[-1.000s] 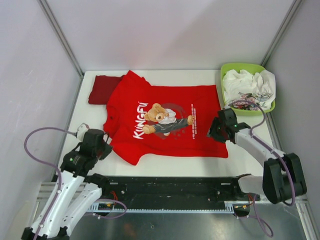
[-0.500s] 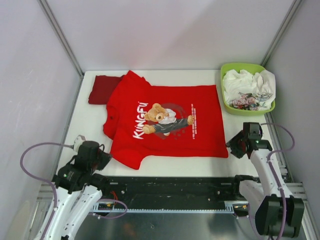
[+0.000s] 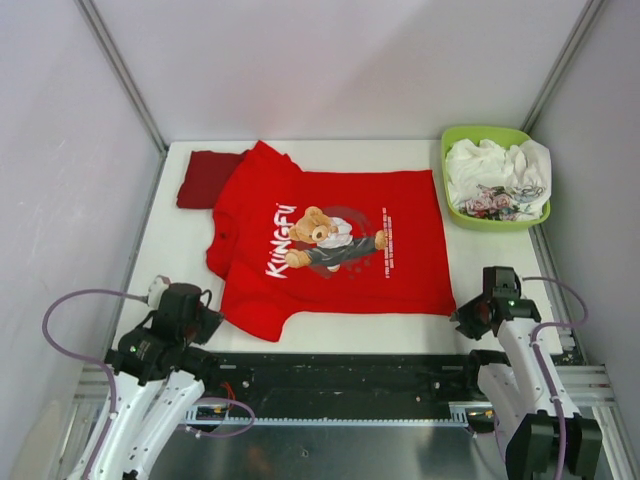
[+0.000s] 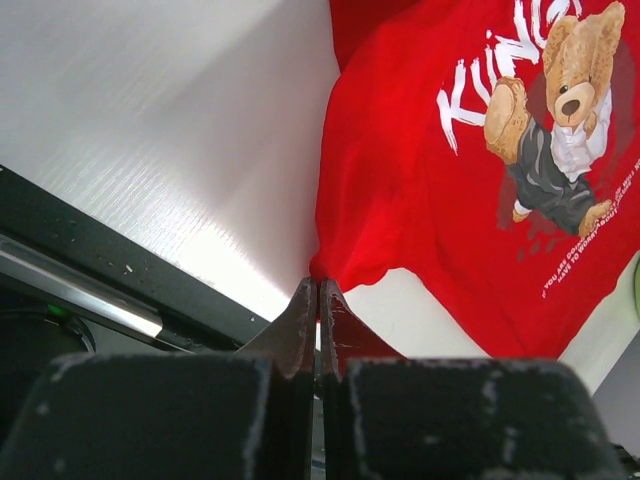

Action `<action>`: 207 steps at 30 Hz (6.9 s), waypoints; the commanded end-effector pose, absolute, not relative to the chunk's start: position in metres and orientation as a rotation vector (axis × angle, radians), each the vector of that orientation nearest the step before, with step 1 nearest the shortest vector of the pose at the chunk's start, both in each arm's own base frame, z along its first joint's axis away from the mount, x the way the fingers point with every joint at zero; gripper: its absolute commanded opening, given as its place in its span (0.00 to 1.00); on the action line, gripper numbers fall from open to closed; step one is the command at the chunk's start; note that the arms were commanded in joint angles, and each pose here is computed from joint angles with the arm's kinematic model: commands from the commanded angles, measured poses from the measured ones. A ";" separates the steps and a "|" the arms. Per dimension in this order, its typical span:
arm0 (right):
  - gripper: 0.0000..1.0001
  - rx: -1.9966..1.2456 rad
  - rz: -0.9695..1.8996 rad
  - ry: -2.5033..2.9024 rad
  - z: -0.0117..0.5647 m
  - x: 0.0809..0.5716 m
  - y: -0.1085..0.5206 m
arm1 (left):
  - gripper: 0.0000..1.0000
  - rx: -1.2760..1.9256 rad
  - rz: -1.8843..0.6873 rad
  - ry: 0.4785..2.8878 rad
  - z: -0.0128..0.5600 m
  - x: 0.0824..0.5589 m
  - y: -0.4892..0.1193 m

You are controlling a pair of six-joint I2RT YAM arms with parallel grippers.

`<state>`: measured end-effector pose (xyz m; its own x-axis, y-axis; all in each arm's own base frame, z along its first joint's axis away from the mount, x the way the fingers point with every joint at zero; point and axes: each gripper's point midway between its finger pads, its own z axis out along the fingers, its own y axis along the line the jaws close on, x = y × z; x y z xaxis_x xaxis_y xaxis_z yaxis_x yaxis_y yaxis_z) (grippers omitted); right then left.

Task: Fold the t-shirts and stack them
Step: Grap the side of the flattened tshirt closest away from the robot with both arms, then fold the flattened tshirt in 1/3 of the way

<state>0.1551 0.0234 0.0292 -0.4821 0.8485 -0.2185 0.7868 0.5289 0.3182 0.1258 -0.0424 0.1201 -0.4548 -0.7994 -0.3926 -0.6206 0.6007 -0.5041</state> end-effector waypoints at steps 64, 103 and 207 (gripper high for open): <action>0.00 1.250 0.319 2.431 0.038 0.181 0.026 | 0.00 -1.088 -0.326 2.141 0.147 0.112 -0.020; 0.00 1.147 0.408 2.351 0.074 0.271 0.016 | 0.00 -0.879 -0.103 2.100 0.191 0.298 -0.040; 0.49 0.339 0.613 2.474 0.091 0.380 0.192 | 0.01 -0.616 -0.264 2.301 0.143 0.488 -0.074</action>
<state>0.3657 0.1658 0.0823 -0.8148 0.4142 -0.4055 0.2037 0.8595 0.4688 0.4636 -0.0638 0.1289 -0.6140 -0.5330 -0.5821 -0.4314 0.8443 -0.3181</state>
